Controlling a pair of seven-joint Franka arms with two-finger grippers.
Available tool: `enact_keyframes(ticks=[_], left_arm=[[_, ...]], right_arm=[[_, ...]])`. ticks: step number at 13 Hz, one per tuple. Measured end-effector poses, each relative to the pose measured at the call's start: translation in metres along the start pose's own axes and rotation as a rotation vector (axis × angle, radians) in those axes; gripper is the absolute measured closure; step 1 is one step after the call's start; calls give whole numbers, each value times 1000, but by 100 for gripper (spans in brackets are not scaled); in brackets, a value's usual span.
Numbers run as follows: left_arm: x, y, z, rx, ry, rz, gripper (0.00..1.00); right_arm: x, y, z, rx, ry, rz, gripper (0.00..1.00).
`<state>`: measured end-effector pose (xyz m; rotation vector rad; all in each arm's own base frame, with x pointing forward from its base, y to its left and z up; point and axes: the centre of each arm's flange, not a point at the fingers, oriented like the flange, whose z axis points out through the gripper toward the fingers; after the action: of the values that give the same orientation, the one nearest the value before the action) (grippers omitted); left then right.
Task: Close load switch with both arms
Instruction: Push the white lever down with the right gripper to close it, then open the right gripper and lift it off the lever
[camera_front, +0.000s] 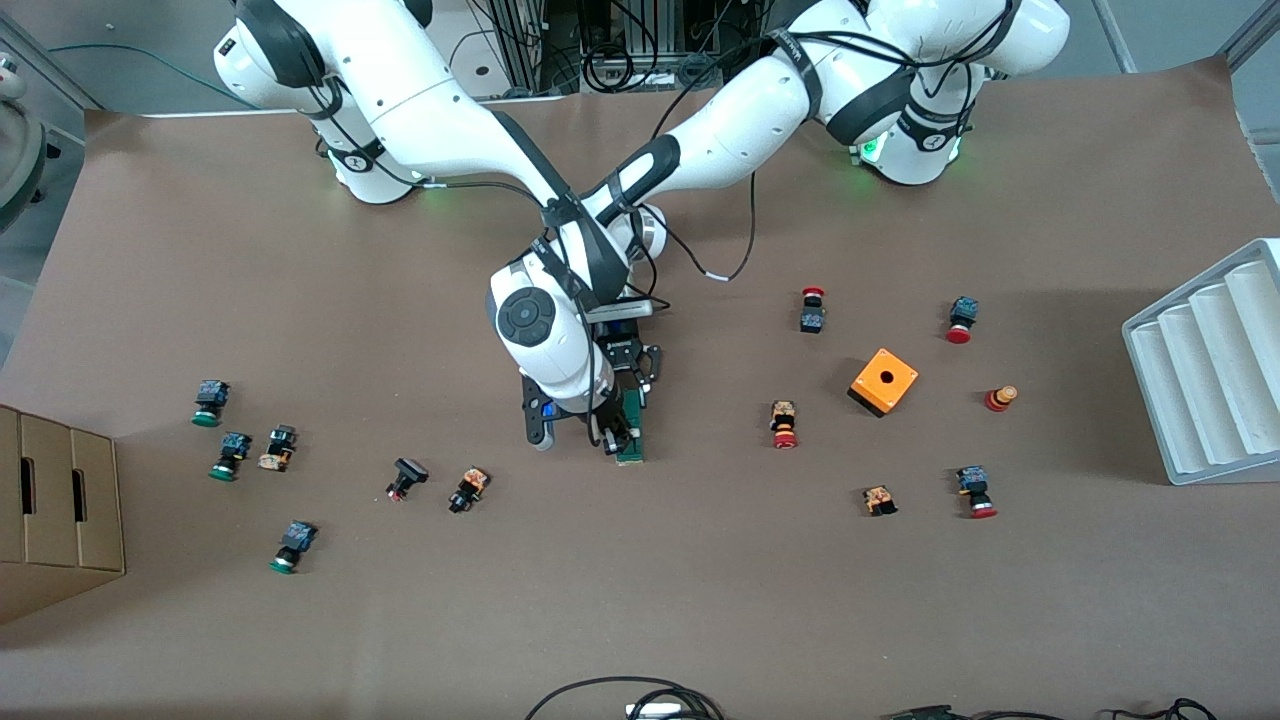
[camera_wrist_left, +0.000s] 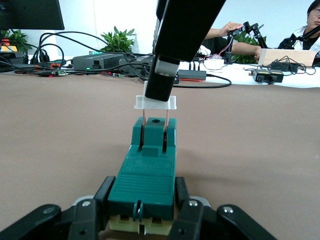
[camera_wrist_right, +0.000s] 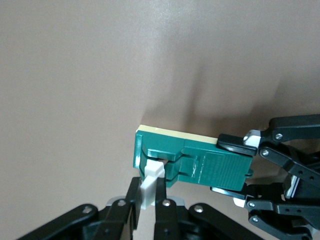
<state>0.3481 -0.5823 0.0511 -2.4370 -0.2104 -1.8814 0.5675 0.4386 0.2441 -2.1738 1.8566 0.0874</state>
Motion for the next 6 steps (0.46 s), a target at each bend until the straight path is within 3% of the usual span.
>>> enact_keyframes(ticks=[6], left_arm=[[0,0,0,0,-1,0,46]], right_arm=[[4,-13,5,-6,-3,15,83]])
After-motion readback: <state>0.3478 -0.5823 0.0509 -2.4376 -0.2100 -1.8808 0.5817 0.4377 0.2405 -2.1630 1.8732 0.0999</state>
